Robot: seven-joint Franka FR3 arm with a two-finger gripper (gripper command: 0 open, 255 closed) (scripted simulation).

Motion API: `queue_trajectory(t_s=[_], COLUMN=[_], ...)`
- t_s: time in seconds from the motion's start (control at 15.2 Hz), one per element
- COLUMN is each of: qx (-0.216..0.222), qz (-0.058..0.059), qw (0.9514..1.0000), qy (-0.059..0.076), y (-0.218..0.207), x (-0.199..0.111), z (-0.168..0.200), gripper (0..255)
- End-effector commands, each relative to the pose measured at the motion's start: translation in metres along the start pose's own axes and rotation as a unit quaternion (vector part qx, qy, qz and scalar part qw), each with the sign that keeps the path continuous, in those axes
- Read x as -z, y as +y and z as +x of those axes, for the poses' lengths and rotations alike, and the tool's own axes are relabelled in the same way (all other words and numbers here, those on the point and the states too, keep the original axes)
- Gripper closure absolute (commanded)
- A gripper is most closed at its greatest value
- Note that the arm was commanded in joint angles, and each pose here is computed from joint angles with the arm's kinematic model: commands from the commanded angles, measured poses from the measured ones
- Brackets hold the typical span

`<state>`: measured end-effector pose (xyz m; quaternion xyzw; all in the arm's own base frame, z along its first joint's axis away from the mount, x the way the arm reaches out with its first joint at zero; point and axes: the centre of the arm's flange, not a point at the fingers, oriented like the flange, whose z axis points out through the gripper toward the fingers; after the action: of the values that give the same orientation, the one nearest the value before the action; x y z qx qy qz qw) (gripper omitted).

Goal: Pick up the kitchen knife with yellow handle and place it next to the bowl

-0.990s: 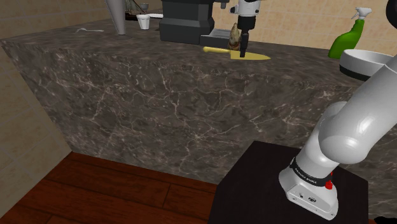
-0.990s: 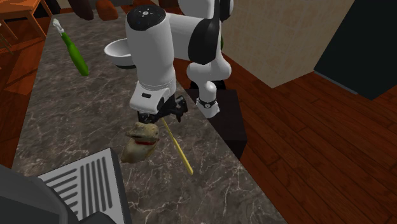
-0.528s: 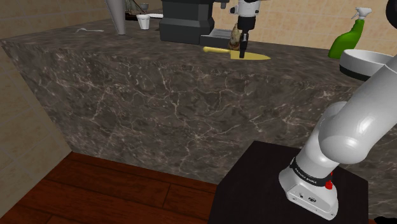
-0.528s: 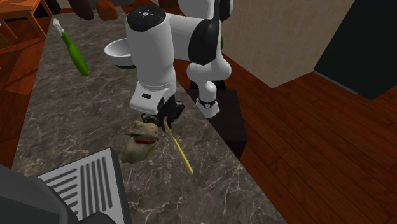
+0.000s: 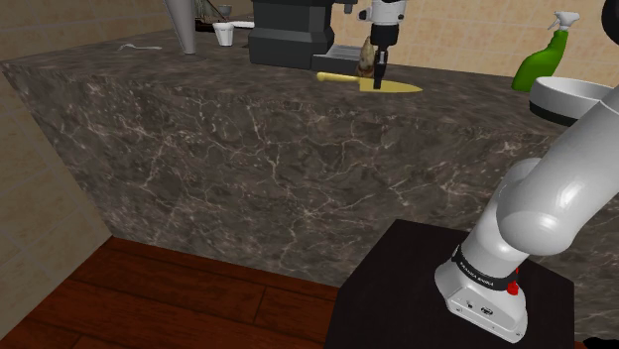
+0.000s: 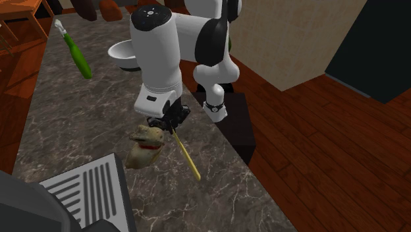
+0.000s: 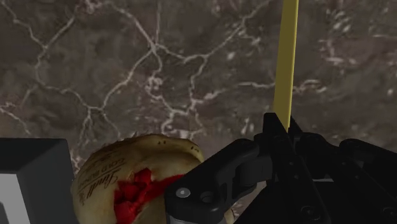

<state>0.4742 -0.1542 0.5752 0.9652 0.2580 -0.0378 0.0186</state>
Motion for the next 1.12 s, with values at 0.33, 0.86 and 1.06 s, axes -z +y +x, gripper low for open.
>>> queue_trajectory(t_s=[0.33,0.86,1.06], qx=[0.000,0.000,0.000], qz=[0.000,0.000,0.000], qw=[1.0000,1.0000,1.0000], qy=[0.000,0.000,0.000], y=[0.001,0.001,0.002], x=[0.034,0.076,0.092], z=[-0.003,-0.006,-0.007], gripper=[255,255,255])
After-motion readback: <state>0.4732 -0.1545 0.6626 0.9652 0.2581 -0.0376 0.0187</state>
